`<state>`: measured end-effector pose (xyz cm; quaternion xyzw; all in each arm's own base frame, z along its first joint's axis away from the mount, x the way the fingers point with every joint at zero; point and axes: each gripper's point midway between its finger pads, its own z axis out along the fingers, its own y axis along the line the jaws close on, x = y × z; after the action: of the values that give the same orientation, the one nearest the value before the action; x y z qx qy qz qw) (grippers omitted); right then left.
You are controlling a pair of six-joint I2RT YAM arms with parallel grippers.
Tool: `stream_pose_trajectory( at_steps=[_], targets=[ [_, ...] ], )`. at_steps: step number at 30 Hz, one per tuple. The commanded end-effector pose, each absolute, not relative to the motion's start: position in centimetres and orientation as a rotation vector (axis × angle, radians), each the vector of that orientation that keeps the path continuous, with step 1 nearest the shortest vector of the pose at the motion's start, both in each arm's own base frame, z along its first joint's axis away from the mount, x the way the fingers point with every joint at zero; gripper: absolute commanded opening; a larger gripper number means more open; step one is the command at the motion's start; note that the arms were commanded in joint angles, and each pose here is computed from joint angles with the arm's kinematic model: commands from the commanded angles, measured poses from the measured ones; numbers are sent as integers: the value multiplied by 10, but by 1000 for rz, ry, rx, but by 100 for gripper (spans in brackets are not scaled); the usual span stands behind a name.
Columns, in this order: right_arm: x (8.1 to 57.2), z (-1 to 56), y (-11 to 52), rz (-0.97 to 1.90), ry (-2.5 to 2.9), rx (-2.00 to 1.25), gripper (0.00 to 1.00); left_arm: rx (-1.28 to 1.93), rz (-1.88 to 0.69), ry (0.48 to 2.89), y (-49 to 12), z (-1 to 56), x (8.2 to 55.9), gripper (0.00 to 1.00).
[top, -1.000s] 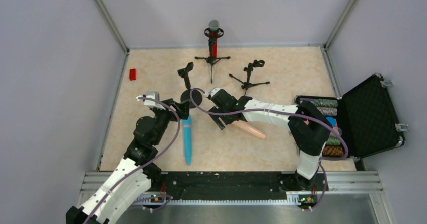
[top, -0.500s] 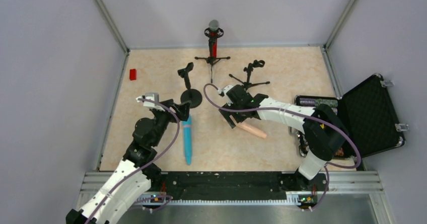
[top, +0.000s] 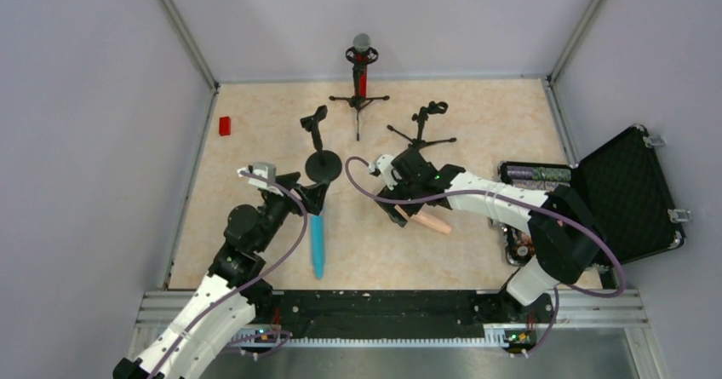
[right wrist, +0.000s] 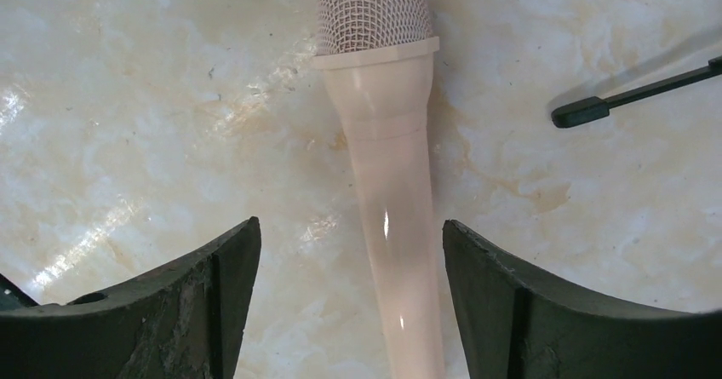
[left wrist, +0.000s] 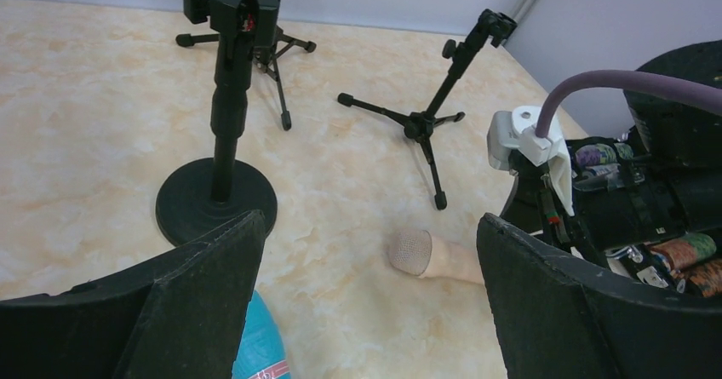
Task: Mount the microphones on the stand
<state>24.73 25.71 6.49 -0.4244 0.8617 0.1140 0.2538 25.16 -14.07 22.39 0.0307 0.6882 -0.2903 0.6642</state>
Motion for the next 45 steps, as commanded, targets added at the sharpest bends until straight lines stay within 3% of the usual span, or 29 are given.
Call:
stream_pose_trajectory(
  at_steps=[1,15,19,21,23,25,28,30,45],
  targets=[
    [259,75,264,308,2253,-1230,76,175,-690,1475,-151,240,244,98],
    [270,41,256,175,2310,-1382,75,243,-697,1465,-157,236,239,99],
    [269,30,256,184,2330,-1380,71,276,-691,1467,-159,235,238,99],
    [269,26,257,195,2337,-1377,63,283,-684,1463,-159,235,238,99],
    [269,23,256,198,2352,-1367,43,288,-679,1460,-159,236,238,99],
    [268,20,255,207,2364,-1357,37,298,-681,1457,-159,238,237,99],
    [265,17,254,213,2378,-1344,10,323,-680,1455,-161,238,235,99],
    [264,15,253,210,2382,-1338,0,336,-675,1456,-161,238,235,99],
    [264,46,276,379,2312,-1236,0,351,-675,1463,-163,239,235,99]
  ],
)
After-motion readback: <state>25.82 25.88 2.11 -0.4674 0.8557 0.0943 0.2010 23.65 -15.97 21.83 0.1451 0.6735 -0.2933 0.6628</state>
